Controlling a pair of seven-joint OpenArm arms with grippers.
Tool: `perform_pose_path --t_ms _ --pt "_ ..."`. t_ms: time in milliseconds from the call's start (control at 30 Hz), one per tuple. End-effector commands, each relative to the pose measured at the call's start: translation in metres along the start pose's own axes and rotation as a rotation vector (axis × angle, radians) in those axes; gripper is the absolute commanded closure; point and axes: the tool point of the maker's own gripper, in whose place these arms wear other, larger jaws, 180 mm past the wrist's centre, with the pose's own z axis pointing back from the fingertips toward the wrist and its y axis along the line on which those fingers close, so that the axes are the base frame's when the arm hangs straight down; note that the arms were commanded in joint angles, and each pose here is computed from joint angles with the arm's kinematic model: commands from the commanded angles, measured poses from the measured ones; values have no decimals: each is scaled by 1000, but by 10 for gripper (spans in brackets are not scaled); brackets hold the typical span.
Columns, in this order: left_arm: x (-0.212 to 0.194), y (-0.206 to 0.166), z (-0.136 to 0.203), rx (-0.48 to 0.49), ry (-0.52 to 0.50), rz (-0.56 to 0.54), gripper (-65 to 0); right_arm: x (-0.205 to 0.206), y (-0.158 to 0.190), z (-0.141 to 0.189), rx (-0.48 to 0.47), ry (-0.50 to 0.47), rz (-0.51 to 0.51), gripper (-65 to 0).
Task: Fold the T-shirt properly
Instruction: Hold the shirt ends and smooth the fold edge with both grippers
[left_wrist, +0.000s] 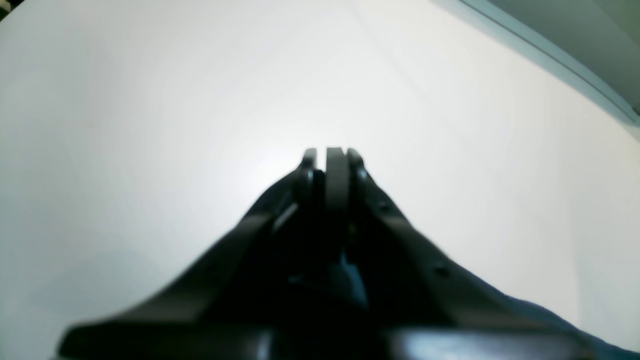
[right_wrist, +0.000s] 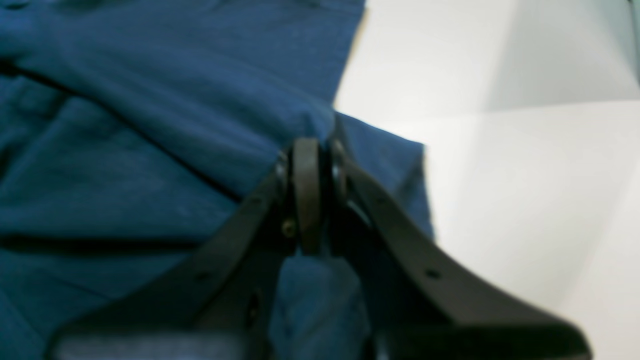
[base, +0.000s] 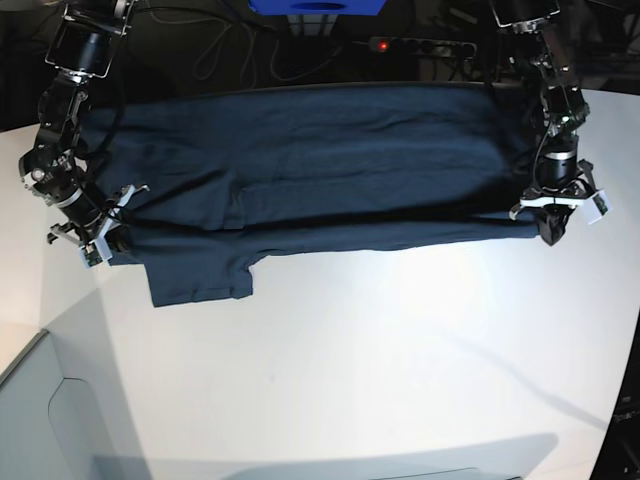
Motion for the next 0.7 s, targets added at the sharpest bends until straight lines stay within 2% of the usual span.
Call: perform_pose_path --t_ms 0,367,467,667 --pt "18 -2 -1 -13 -54 -9 0 24 -7 8 -12 -75 32 -3" --pt "26 -7 2 -26 -75 -17 0 43 18 45 -24 -124 164 -3" --pt "34 -13 4 -41 -95 -21 0 38 21 48 -20 -113 167 -3" --pt "24 -7 11 -30 -70 -32 0 22 8 59 -59 -84 137 -3"
